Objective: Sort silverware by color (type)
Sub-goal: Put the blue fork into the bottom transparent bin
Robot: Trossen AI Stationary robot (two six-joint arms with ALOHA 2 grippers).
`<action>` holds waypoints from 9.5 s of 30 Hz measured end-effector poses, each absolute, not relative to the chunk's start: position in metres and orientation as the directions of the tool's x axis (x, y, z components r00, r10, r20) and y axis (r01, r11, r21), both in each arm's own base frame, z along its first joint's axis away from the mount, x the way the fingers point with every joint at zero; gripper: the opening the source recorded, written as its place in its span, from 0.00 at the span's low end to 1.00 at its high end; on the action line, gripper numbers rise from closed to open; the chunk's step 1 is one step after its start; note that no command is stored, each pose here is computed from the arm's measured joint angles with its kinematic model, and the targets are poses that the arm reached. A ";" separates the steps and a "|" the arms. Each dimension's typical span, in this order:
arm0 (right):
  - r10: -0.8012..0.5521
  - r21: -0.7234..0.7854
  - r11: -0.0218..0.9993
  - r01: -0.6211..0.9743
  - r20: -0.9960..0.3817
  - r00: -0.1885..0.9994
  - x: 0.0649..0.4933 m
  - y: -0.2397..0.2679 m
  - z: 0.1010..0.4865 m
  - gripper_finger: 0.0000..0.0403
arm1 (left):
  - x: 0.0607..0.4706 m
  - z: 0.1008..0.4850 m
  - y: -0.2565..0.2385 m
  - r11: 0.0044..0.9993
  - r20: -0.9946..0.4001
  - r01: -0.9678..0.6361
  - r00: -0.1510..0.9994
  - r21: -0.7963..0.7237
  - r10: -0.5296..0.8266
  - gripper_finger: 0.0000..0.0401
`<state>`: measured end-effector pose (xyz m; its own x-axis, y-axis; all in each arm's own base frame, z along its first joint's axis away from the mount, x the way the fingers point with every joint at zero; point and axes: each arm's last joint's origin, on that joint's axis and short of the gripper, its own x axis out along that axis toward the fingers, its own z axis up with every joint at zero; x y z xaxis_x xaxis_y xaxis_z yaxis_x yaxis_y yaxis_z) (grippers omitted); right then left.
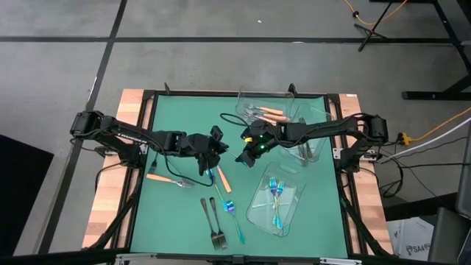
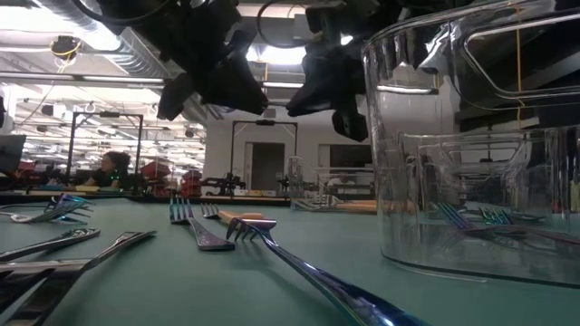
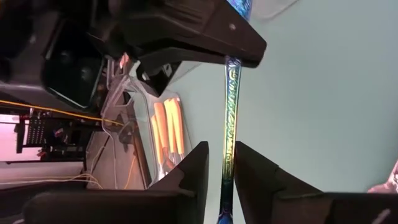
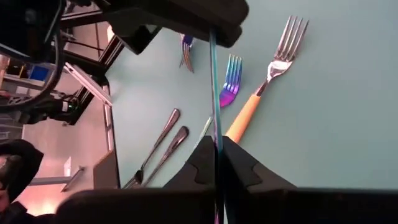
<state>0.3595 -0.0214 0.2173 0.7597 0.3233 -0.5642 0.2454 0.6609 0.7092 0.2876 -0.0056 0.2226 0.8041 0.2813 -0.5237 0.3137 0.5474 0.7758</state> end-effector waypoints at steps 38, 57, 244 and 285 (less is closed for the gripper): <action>0.001 0.553 0.617 0.560 -0.712 0.702 0.267 0.050 0.290 0.00 | 0.291 0.234 -0.043 0.716 -0.408 0.178 0.899 0.675 0.161 0.18; 0.051 0.635 0.355 0.686 -0.746 0.664 0.211 0.176 0.270 0.00 | 0.291 0.233 -0.043 0.715 -0.416 0.183 0.895 0.675 0.164 0.18; -0.068 0.218 0.887 0.408 -0.812 0.580 0.275 0.086 0.253 0.17 | 0.210 0.132 -0.036 0.937 -0.979 0.349 -0.179 0.031 0.099 0.11; -0.166 0.124 0.929 0.348 -0.701 0.694 0.285 0.085 0.262 0.17 | 0.348 0.263 -0.030 0.998 -0.596 0.063 0.802 0.020 -0.039 0.00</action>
<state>0.2852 0.0850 0.2621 0.6937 -0.1664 -0.7008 0.3482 0.9292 0.1240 0.3484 -0.0295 0.2633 0.8019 -0.0389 -0.5962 0.0634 0.9978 0.0202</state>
